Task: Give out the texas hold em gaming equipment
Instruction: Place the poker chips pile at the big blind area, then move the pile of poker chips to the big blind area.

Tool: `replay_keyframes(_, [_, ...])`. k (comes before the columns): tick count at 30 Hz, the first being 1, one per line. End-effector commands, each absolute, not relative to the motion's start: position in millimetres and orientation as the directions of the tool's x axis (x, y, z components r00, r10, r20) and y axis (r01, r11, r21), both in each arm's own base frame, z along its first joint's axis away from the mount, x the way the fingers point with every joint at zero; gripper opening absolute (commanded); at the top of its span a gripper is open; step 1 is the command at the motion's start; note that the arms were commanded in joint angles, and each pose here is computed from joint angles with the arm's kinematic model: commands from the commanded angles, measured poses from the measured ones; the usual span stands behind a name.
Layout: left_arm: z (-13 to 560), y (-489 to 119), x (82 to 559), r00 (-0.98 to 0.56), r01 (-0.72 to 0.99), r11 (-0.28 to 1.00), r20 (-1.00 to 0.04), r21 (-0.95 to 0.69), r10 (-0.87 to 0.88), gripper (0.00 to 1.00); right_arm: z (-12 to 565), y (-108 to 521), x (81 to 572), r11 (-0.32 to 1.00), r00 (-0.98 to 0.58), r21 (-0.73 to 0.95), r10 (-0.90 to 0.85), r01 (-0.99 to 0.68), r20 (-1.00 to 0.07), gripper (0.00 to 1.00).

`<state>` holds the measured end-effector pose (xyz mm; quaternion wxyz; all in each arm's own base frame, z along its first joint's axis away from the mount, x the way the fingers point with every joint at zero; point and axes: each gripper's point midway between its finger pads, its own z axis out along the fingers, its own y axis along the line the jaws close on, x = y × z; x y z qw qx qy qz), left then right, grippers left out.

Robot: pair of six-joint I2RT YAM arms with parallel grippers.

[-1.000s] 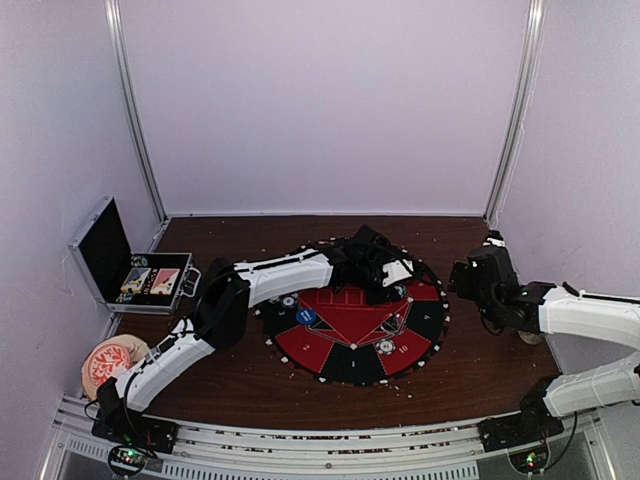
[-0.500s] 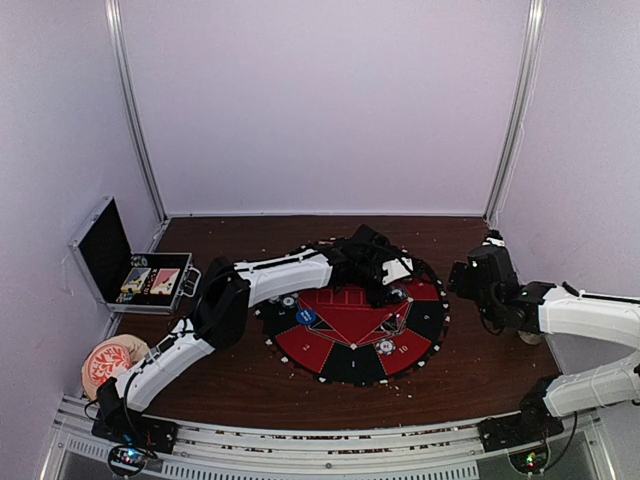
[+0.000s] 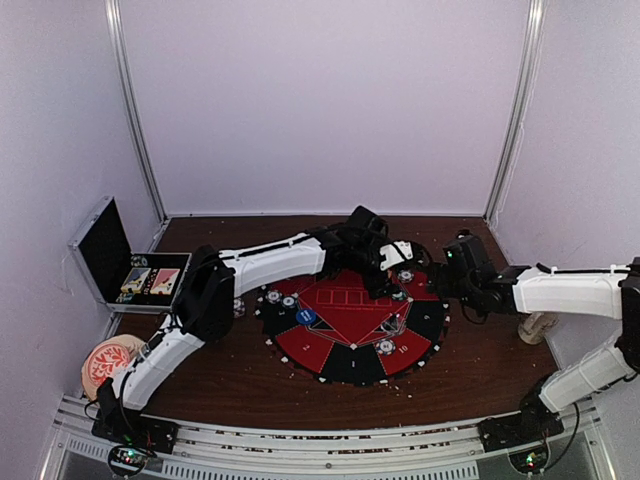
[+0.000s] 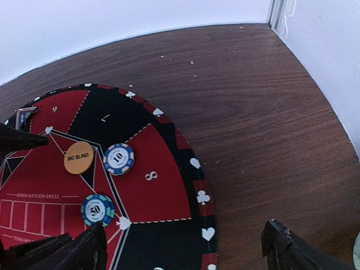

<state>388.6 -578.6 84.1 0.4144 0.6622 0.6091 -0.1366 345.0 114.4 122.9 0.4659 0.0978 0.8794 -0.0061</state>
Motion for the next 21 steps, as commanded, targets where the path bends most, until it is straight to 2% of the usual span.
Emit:
replay_keyframes(1, [192.4,-563.5,379.1,0.27,0.889,0.132,-0.734,0.439,0.623,0.98,132.0,144.0,364.6,0.984,-0.578,0.108,0.171,0.142,-0.798,0.97])
replay_keyframes(6, [208.7,-518.0,363.1,0.226,0.889,0.15,-0.701,0.432,0.676,0.98,121.8,175.4,384.5,0.992,-0.63,0.076,0.125,0.105,-0.767,0.97])
replay_keyframes(12, [230.8,-437.7,373.6,0.08,0.883,0.281,-0.712,0.375,0.698,0.98,81.7,211.8,396.0,0.999,-0.719,-0.002,0.033,0.049,-0.695,0.96])
replay_keyframes(21, [201.5,-323.2,388.7,-0.088,0.843,0.422,-0.688,0.334,0.72,0.98,50.4,224.9,401.2,0.998,-0.764,-0.043,0.002,0.038,-0.645,0.93])
